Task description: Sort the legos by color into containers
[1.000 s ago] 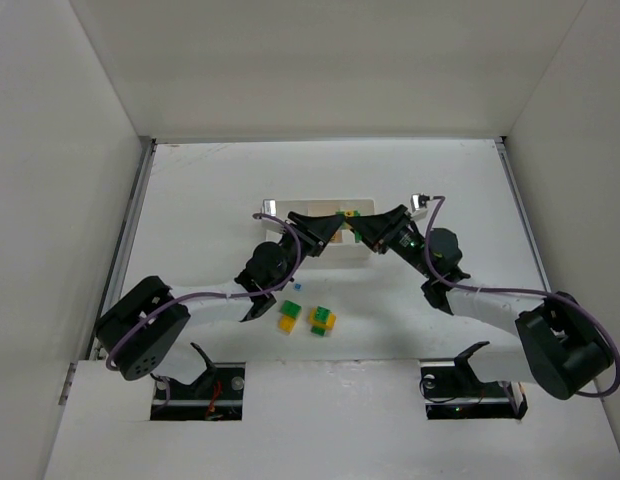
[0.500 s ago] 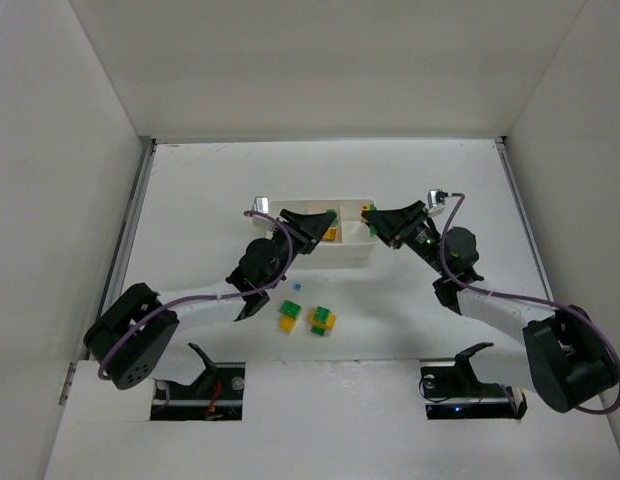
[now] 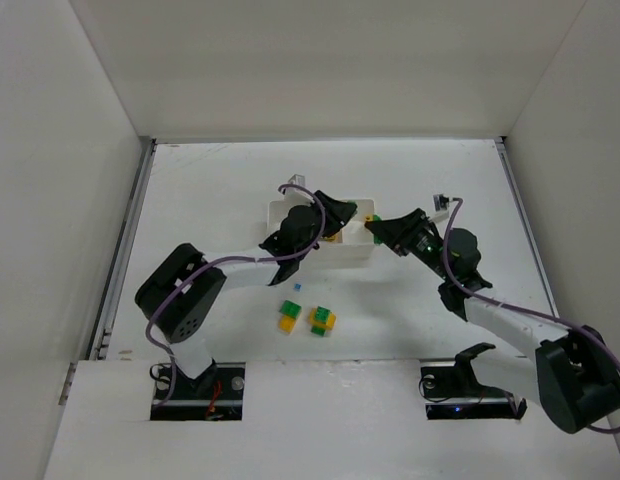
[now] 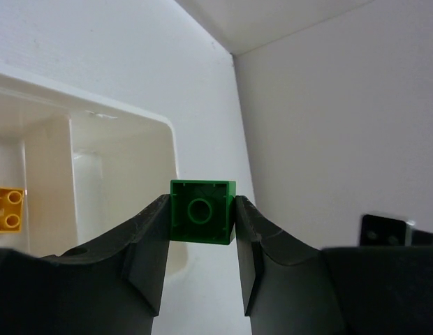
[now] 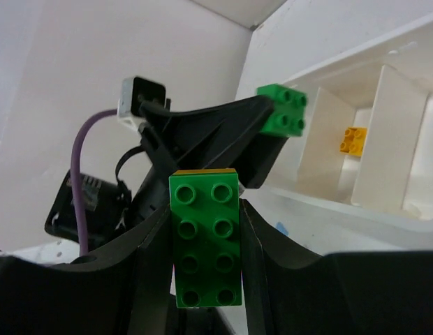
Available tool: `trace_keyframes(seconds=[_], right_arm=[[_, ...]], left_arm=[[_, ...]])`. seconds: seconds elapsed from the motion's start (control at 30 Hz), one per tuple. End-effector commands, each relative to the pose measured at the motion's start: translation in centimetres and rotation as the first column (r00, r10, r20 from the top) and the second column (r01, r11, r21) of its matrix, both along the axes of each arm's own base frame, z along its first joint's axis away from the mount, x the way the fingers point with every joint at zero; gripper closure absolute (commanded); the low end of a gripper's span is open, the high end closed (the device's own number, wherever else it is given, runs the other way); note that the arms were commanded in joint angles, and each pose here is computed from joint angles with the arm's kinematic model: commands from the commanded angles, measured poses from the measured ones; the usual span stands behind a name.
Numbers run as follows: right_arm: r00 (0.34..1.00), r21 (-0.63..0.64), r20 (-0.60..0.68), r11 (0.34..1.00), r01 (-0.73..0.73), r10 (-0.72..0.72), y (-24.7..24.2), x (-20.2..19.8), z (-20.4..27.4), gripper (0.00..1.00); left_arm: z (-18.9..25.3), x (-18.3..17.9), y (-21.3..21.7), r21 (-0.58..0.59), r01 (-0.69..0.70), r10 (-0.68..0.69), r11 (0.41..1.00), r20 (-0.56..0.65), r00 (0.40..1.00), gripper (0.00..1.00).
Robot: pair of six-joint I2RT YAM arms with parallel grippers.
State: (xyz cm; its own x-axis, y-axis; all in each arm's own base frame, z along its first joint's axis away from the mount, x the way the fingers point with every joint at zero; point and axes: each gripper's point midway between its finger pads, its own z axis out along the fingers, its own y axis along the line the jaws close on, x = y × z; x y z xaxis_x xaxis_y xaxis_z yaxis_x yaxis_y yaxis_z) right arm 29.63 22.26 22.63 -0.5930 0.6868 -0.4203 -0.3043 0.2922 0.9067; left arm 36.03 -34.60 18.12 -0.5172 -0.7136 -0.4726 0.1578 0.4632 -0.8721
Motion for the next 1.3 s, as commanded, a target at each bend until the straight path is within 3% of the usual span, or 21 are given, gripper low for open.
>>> trace_keyframes(seconds=[0.0, 0.13, 0.33, 0.83, 1.03, 1.27], right_arm=[[0.996, -0.128, 0.067, 0.990, 0.059, -0.051, -1.2, 0.1, -0.6, 0.75], [0.995, -0.208, 0.063, 0.974, 0.095, -0.084, -1.8, 0.2, -1.8, 0.75], [0.996, -0.221, 0.055, 0.971, 0.087, -0.076, -1.7, 0.3, -2.3, 0.75], [0.996, -0.168, 0.085, 0.986, 0.004, 0.010, 0.8, -0.1, -0.5, 0.75], [0.979, -0.148, 0.176, 0.986, -0.081, 0.107, 2.8, -1.3, 0.9, 0.75], [0.927, -0.241, 0.332, 0.966, -0.094, 0.174, 4.5, -1.8, 1.5, 0.75]], left_arm=[[-0.2, 1.5, -0.9, 0.073, 0.010, -0.010, 0.997, -0.007, 1.000, 0.80], [-0.7, 2.8, -2.0, 0.112, 0.017, -0.014, 0.994, -0.026, 1.000, 0.71], [-1.1, 3.0, -2.3, 0.127, 0.030, -0.024, 0.991, -0.046, 0.999, 0.44], [4.1, -6.2, 1.1, -0.128, 0.119, -0.119, 0.985, 0.004, 0.993, 0.41], [3.9, -7.6, 2.7, -0.319, 0.079, -0.135, 0.944, -0.159, 0.978, 0.30], [3.5, -8.6, 4.4, -0.474, 0.042, -0.211, 0.880, -0.308, 0.928, 0.20]])
